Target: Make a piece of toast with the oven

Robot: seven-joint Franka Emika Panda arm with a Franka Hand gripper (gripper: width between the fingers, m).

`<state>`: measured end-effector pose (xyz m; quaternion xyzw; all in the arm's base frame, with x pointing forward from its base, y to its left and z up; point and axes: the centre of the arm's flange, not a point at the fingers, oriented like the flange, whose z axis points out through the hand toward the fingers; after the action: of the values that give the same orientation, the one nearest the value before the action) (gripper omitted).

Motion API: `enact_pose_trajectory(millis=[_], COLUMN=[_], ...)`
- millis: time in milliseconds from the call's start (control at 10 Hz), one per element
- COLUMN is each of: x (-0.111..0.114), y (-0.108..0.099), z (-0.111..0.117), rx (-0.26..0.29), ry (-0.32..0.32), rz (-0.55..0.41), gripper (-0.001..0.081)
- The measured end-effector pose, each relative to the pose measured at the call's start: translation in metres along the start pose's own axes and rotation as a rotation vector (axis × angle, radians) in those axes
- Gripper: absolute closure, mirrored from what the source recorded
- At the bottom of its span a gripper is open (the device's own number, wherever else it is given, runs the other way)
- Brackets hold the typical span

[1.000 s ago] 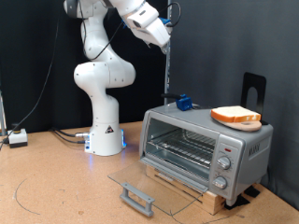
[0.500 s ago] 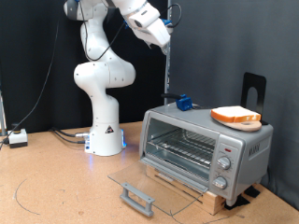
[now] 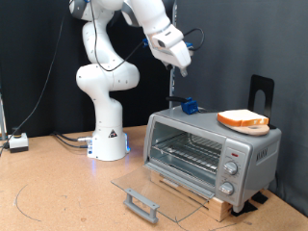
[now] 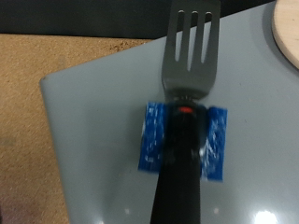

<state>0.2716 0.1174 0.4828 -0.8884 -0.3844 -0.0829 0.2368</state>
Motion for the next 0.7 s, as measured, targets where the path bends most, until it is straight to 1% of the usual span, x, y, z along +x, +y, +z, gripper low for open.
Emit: enact_pose_trajectory(millis=[100, 200, 300, 400, 500, 700], x=[0.001, 0.002, 0.002, 0.004, 0.003, 0.0], y=[-0.003, -0.005, -0.005, -0.003, 0.0, 0.0], z=[0.013, 0.02, 0.02, 0.02, 0.024, 0.039], rx=[-0.006, -0.017, -0.015, -0.034, -0.055, -0.082], ry=[-0.003, -0.005, -0.005, 0.019, 0.028, 0.005], rz=[0.015, 0.026, 0.026, 0.028, 0.03, 0.028], gripper=[-0.0003, -0.0003, -0.0003, -0.0003, -0.0003, -0.0003])
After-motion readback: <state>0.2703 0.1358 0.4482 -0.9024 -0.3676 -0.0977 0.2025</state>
